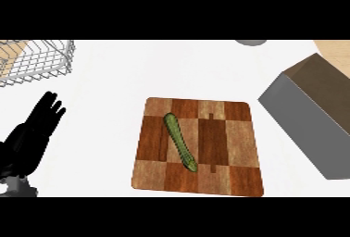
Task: Pick the bell pepper from the cutting board and place it in the cardboard box
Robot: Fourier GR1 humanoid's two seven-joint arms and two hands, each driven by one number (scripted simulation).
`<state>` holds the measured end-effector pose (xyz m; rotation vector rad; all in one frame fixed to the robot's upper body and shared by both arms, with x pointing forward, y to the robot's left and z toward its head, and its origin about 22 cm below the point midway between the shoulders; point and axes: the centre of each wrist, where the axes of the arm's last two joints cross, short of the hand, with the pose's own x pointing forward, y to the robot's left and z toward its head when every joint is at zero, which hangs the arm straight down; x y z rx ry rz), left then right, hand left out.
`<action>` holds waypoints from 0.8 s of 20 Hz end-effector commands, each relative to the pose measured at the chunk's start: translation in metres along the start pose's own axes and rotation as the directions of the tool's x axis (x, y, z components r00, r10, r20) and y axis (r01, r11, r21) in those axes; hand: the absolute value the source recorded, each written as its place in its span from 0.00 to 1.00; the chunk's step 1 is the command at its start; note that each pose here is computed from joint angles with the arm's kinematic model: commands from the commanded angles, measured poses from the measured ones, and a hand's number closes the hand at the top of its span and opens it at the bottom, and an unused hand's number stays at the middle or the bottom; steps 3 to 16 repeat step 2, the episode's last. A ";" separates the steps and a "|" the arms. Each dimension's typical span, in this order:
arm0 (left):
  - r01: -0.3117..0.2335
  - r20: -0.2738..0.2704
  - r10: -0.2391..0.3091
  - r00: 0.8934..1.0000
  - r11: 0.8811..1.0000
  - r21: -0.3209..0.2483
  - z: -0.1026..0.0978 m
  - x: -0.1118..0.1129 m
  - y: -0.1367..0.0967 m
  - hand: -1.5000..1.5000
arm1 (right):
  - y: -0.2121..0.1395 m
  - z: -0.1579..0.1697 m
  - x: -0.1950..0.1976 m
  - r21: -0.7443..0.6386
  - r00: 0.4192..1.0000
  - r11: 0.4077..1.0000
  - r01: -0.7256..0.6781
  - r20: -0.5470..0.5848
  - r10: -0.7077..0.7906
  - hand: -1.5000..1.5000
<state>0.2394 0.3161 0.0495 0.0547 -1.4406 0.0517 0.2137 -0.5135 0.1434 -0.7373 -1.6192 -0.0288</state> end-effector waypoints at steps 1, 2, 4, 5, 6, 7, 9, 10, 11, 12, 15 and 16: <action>0.006 0.003 -0.006 1.000 1.000 0.000 0.003 -0.003 0.002 0.50 | -0.008 0.010 -0.018 0.013 1.000 1.000 -0.019 -0.009 0.019 0.00; 0.006 0.004 -0.006 1.000 1.000 0.002 0.008 0.007 0.019 0.50 | -0.026 0.011 -0.025 0.019 1.000 0.999 -0.026 0.001 0.026 0.00; 0.006 0.004 -0.006 1.000 1.000 0.002 0.008 0.007 0.019 0.50 | -0.026 0.011 -0.025 0.019 1.000 0.999 -0.026 0.001 0.026 0.00; 0.006 0.004 -0.006 1.000 1.000 0.002 0.008 0.007 0.019 0.50 | -0.026 0.011 -0.025 0.019 1.000 0.999 -0.026 0.001 0.026 0.00; 0.006 0.004 -0.006 1.000 1.000 0.002 0.008 0.007 0.019 0.50 | -0.026 0.011 -0.025 0.019 1.000 0.999 -0.026 0.001 0.026 0.00; 0.006 0.004 -0.006 1.000 1.000 0.002 0.008 0.007 0.019 0.50 | -0.026 0.011 -0.025 0.019 1.000 0.999 -0.026 0.001 0.026 0.00; 0.006 0.004 -0.006 1.000 1.000 0.002 0.008 0.007 0.019 0.50 | -0.026 0.011 -0.025 0.019 1.000 0.999 -0.026 0.001 0.026 0.00; 0.006 0.004 -0.006 1.000 1.000 0.002 0.008 0.007 0.019 0.50 | -0.026 0.011 -0.025 0.019 1.000 0.999 -0.026 0.001 0.026 0.00; 0.006 0.004 -0.006 1.000 1.000 0.002 0.008 0.007 0.019 0.50 | -0.026 0.011 -0.025 0.019 1.000 0.999 -0.026 0.001 0.026 0.00; 0.006 0.004 -0.006 1.000 1.000 0.002 0.008 0.007 0.019 0.50 | -0.026 0.011 -0.025 0.019 1.000 0.999 -0.026 0.001 0.026 0.00; 0.006 0.004 -0.006 1.000 1.000 0.002 0.008 0.007 0.019 0.50 | -0.026 0.011 -0.025 0.019 1.000 0.999 -0.026 0.001 0.026 0.00; 0.006 0.004 -0.006 1.000 1.000 0.002 0.008 0.007 0.019 0.50 | -0.026 0.011 -0.025 0.019 1.000 0.999 -0.026 0.001 0.026 0.00</action>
